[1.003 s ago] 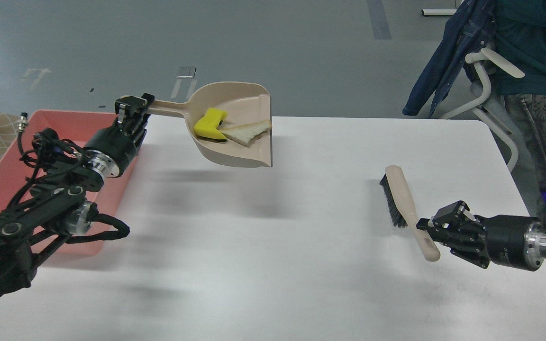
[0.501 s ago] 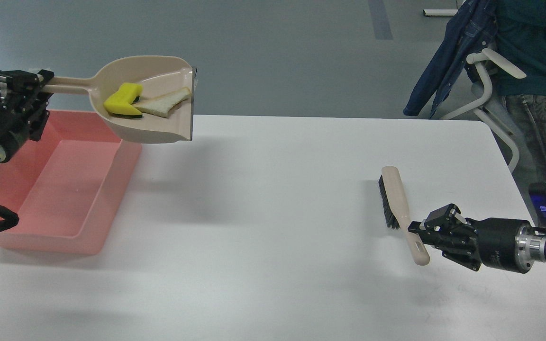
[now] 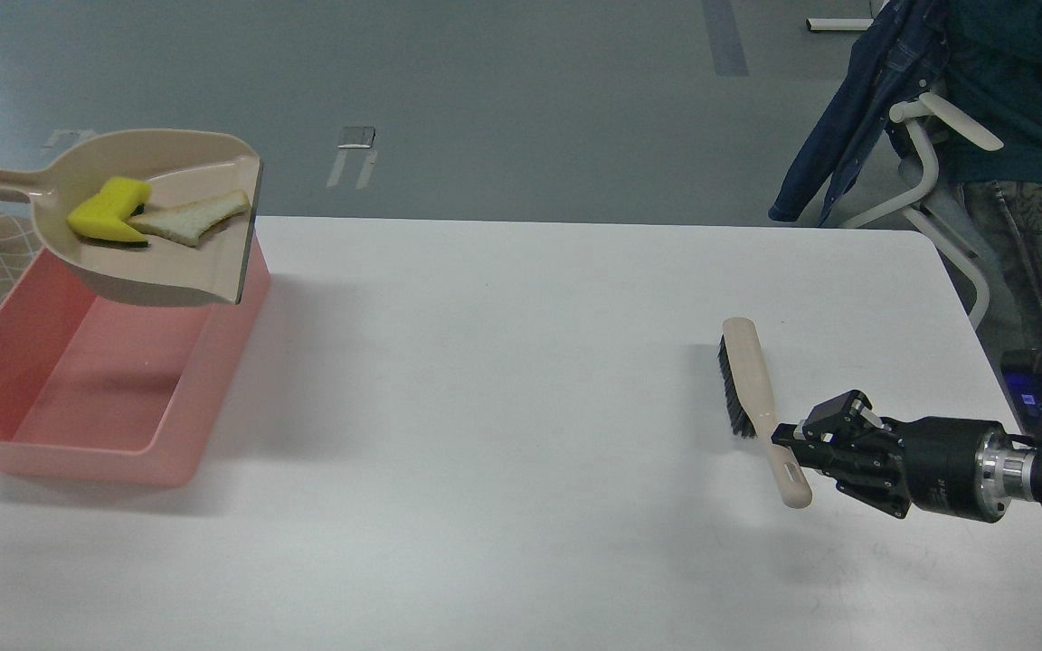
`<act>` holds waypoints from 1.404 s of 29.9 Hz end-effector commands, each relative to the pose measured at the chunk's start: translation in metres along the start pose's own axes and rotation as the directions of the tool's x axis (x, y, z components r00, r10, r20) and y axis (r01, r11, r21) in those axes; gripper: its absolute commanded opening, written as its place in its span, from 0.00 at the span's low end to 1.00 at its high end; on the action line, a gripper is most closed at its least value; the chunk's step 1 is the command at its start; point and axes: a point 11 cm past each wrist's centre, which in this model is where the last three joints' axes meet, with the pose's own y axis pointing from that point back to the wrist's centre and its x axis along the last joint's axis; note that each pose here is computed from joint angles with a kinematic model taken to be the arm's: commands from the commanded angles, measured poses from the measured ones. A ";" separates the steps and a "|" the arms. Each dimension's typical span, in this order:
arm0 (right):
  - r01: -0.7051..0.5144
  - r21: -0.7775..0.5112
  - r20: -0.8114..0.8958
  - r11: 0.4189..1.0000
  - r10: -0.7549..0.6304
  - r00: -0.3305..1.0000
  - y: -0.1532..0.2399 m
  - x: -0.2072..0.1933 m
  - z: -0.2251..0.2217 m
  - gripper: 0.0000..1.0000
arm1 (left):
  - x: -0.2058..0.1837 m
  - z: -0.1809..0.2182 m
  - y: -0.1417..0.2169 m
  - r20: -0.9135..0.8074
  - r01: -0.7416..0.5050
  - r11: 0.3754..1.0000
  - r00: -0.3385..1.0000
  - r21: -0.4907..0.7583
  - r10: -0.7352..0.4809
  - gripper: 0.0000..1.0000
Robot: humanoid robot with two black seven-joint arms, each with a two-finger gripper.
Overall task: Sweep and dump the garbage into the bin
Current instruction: 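Lift the dustpan over the pink bin and tip it with left gripper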
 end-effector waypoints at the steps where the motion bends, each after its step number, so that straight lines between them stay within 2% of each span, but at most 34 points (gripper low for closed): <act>1: 0.000 0.002 -0.001 1.000 0.000 1.000 0.000 0.000 -0.001 0.00 | 0.023 0.000 0.009 0.041 -0.018 1.000 0.999 -0.012 0.018 0.00; 7: 0.000 0.002 0.000 1.000 0.000 1.000 0.000 0.000 0.000 0.00 | 0.037 -0.005 0.018 0.217 0.008 0.998 0.976 0.059 -0.020 0.00; 15: 0.001 0.002 0.001 1.000 -0.001 1.000 0.000 0.000 0.000 0.00 | 0.059 0.011 0.027 0.300 -0.031 0.997 0.954 0.068 0.009 0.00; 21: 0.003 -0.001 0.000 1.000 -0.003 1.000 0.000 -0.001 0.000 0.00 | 0.072 0.027 0.030 0.492 -0.052 0.994 0.871 0.092 0.001 0.00; 31: 0.016 0.003 0.003 1.000 -0.016 1.000 -0.004 -0.005 0.000 0.00 | 0.079 0.048 0.027 0.673 -0.067 0.994 0.740 0.081 -0.005 0.00; 42: 0.016 0.006 0.004 1.000 -0.016 1.000 -0.004 -0.005 0.000 0.00 | 0.084 0.062 0.029 0.771 -0.078 0.994 0.637 0.075 -0.009 0.00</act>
